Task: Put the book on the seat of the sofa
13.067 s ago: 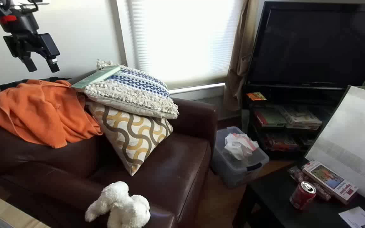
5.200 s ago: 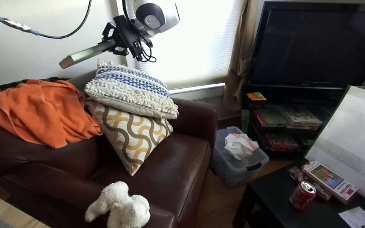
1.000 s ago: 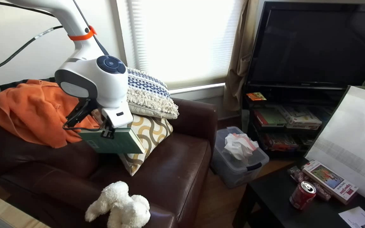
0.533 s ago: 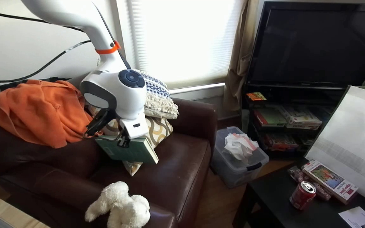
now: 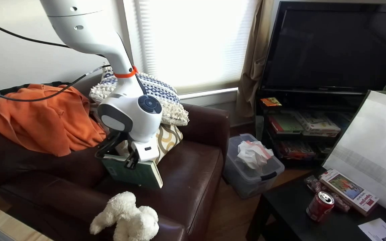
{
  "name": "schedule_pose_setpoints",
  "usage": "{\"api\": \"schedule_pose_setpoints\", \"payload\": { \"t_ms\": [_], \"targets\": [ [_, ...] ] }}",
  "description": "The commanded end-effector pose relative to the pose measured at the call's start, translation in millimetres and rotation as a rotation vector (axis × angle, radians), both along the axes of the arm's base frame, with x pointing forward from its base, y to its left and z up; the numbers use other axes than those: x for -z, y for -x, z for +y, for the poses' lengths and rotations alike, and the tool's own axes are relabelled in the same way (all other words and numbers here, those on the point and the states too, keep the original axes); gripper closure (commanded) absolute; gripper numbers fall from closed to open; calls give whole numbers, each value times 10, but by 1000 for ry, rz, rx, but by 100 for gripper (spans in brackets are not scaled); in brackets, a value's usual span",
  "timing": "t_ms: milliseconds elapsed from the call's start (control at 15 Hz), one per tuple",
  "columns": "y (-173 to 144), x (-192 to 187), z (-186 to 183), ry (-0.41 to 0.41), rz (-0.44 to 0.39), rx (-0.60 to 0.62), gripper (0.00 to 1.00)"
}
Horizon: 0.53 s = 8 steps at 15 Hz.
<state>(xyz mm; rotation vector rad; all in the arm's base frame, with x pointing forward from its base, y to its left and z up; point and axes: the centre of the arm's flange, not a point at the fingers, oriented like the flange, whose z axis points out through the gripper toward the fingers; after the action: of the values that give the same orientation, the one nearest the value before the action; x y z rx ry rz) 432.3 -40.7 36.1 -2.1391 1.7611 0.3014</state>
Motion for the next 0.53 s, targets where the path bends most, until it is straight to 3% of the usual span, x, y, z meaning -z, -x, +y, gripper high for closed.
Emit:
{"api": "schedule_pose_setpoints", "payload": {
  "t_ms": [0,333,400,467],
  "targets": [
    [-187,203,49,-23,-11,-2,93],
    [-391,348,184,-35,18,-48,91],
    [-440,345,212,-28,18,-60,48],
    [-485,322,254,-17,5,-72,48]
  ]
}}
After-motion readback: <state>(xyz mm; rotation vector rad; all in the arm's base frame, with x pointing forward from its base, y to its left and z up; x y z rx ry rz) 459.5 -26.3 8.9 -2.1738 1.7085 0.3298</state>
